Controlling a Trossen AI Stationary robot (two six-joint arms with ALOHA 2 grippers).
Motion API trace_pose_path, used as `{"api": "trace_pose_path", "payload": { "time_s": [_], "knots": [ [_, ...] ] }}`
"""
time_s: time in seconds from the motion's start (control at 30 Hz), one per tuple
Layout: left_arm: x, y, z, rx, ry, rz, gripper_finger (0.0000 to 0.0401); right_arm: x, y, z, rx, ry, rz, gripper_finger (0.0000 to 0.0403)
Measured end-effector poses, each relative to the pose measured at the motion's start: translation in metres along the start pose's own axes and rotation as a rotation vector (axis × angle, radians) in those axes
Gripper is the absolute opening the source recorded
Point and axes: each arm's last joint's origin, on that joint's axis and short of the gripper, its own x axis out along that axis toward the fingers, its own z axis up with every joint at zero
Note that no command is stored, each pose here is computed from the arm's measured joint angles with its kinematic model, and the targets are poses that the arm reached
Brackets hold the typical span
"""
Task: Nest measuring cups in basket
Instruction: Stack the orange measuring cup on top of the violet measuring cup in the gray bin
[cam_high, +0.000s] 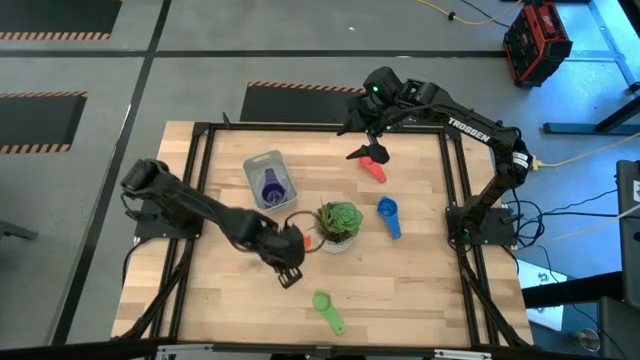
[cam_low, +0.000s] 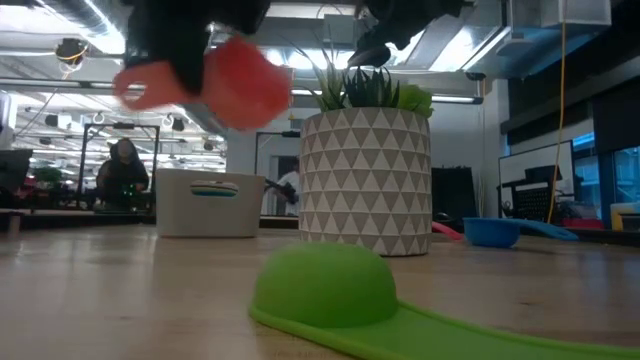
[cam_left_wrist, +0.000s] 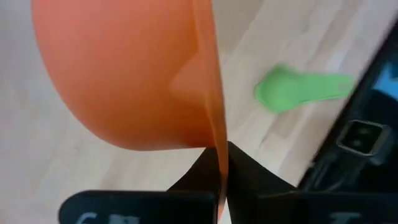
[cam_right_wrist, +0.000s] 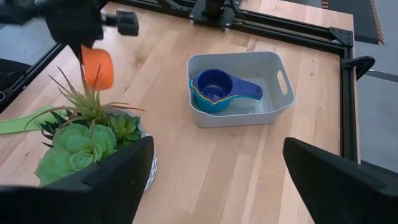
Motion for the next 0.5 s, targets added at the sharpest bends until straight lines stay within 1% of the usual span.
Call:
{"api": "trace_pose_path", "payload": {
  "time_s": [0.2, 0.27, 0.5],
  "knots": [
    [-0.046, 0.02, 0.013, 0.074, -0.066, -0.036, 0.0002, 0.0, 0.0, 0.0, 0.0, 0.0, 0.001, 0.0361],
    [-0.061, 0.026, 0.018, 0.107, -0.098, -0.071, 0.0002, 0.001, 0.001, 0.0, -0.001, 0.0, 0.002, 0.0361],
    [-0.101, 0.057, 0.033, 0.214, -0.187, -0.07, 0.0002, 0.005, 0.006, 0.006, -0.03, -0.015, 0.011, 0.0361]
  ]
}}
